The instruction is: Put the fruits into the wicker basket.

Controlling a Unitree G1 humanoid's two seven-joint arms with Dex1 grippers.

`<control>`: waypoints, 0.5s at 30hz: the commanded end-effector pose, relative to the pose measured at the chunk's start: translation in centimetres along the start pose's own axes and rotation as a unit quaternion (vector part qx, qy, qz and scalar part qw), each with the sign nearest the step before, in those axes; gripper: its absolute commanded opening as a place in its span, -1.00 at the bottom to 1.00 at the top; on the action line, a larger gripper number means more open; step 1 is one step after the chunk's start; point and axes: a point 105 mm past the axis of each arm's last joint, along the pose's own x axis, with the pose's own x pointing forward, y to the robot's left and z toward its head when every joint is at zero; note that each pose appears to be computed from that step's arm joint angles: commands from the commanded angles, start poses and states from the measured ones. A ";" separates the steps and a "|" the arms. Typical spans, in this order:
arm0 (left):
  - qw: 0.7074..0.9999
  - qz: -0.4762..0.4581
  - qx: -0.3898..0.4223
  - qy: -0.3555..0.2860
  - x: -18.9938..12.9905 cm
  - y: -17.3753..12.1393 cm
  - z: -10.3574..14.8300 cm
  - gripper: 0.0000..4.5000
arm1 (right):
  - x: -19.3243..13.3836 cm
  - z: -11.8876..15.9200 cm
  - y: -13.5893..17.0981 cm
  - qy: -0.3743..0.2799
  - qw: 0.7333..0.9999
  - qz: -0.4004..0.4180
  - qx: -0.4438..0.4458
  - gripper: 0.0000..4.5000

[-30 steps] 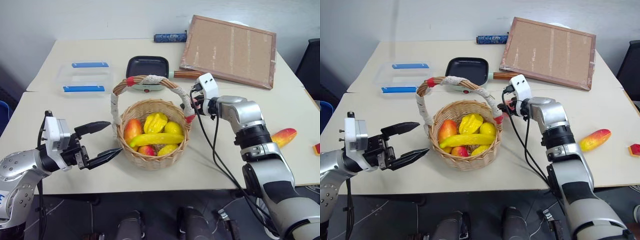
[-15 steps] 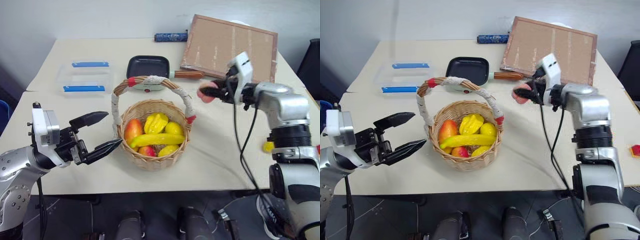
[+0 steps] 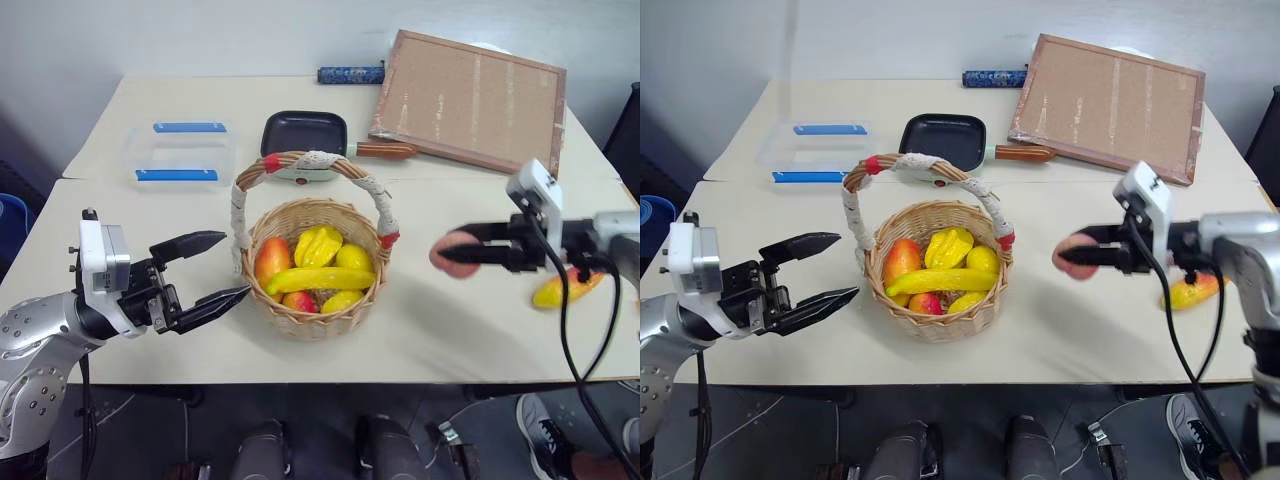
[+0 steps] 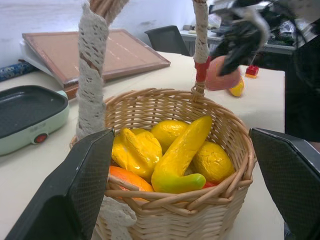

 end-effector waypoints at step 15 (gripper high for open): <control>0.999 0.006 -0.023 0.023 -1.7 0.1 -0.9 1.00 | 12.0 6.3 8.0 -0.208 0.961 0.073 -0.169 -0.08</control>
